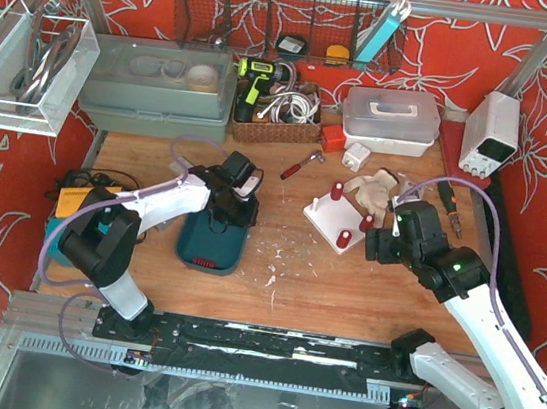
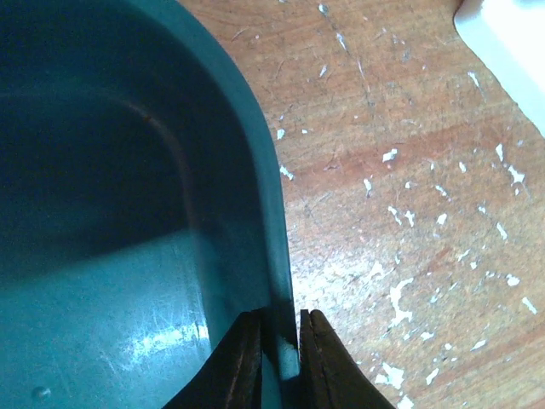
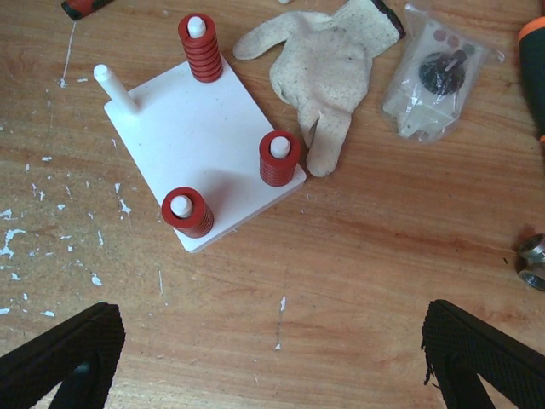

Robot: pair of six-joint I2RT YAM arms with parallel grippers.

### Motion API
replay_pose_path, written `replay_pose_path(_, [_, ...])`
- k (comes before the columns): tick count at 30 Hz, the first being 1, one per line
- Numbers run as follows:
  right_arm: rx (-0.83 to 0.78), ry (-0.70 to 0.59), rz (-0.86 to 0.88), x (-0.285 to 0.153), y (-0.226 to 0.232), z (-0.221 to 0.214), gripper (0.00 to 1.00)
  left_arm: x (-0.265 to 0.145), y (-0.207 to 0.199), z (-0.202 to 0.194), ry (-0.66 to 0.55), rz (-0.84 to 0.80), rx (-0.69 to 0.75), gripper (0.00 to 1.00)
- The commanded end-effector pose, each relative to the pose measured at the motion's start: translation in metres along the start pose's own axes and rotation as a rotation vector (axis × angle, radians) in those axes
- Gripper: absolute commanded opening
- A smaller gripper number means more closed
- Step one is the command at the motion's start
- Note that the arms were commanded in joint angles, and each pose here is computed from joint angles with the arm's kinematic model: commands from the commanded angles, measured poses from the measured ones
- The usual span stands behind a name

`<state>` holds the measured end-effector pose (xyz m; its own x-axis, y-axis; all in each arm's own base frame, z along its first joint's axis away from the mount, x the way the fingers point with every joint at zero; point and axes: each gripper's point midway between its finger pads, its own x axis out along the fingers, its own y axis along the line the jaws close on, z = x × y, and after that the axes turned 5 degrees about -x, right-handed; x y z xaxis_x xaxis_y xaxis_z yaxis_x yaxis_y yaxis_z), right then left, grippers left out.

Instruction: Install the large spring

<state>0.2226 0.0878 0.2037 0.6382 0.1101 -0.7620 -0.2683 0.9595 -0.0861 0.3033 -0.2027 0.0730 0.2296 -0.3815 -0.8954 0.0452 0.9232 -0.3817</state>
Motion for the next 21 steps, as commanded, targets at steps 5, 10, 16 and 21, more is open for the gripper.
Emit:
replay_pose_path(5, [0.080,-0.088,0.002,-0.010,-0.004,0.010,0.96,-0.011,-0.001,-0.019,0.068,0.069,0.245,0.11])
replay_pose_path(10, [0.083,-0.107,0.029,-0.009,-0.001,0.004,0.97,-0.016,-0.013,-0.030,0.071,0.087,0.332,0.08])
replay_pose_path(16, [0.071,-0.125,0.039,-0.011,0.000,-0.001,0.97,-0.028,-0.015,-0.045,0.056,0.090,0.371,0.14])
replay_pose_path(21, [0.065,-0.145,0.056,-0.011,0.002,-0.001,0.97,-0.043,-0.017,-0.021,-0.011,0.163,0.342,0.49])
